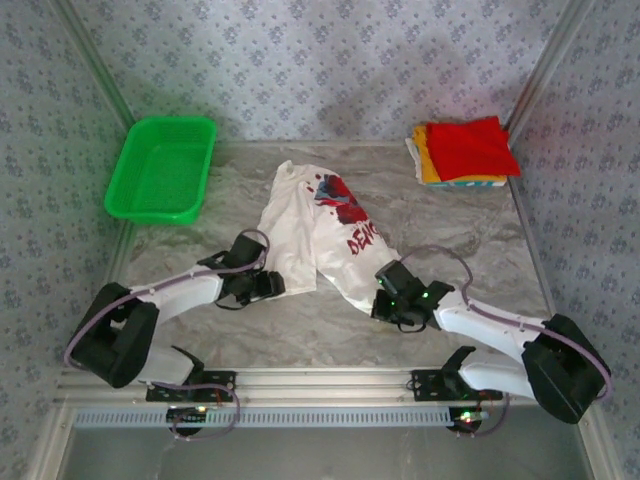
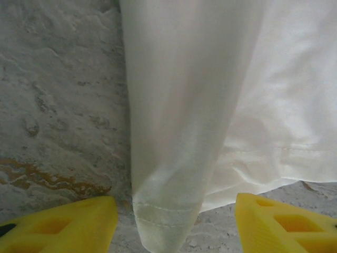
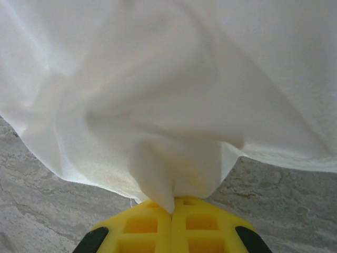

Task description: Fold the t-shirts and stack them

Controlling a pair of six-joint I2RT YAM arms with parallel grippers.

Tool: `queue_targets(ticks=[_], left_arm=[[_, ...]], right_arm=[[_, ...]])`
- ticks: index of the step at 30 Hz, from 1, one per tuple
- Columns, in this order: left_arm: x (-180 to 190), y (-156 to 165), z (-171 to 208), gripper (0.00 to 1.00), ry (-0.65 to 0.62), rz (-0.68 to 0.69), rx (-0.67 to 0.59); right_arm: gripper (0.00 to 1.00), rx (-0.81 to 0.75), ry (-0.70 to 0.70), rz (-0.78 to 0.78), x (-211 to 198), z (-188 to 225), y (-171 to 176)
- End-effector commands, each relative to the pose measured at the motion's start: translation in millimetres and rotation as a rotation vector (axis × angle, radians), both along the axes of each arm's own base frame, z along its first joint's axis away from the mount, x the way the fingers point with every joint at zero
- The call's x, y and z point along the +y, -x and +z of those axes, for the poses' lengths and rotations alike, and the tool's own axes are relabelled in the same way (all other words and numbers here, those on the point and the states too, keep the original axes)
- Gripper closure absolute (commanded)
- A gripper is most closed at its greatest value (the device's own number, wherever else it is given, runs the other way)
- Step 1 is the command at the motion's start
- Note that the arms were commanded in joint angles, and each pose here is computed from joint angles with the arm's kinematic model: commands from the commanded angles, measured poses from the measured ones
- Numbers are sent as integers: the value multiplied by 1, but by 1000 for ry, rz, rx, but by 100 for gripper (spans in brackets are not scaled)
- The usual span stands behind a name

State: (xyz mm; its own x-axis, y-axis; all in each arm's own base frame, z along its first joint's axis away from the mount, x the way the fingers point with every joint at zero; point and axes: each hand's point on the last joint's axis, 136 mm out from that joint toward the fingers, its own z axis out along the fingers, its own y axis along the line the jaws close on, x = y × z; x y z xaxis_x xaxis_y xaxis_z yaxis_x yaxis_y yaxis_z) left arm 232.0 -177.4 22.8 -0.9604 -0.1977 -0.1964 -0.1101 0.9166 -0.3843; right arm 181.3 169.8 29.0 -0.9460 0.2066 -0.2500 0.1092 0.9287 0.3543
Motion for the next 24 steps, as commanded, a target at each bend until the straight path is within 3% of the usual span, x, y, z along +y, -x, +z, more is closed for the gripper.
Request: queue_targets(ticks=[1,3,6,8,15,18,21,24], left_arm=[[-24,-8,-7,47,53,-41,-11],[-30,-14,-5,58,58,-49,-27],[-34,-24,6,90,72,-45,-68],[-31,-29,19,100,70,-31,-121],[5,-36,56,100,39,60,-246],[16,-33,71,100,49,72,-306],[30,-26,88,100,23,70,-383],[48,-13,108,100,15,103,-467]], right_arm=[[100,4,14,-11,-4,-2,-1],[100,-4,15,-14,-5,-2,0],[100,-25,21,-19,-10,1,-2],[100,-36,27,-28,-14,4,-2],[100,-101,38,-38,-30,31,-14],[100,-190,40,-18,-32,57,-23],[100,-382,15,56,-28,99,-35],[100,-433,-12,24,-38,115,-28]])
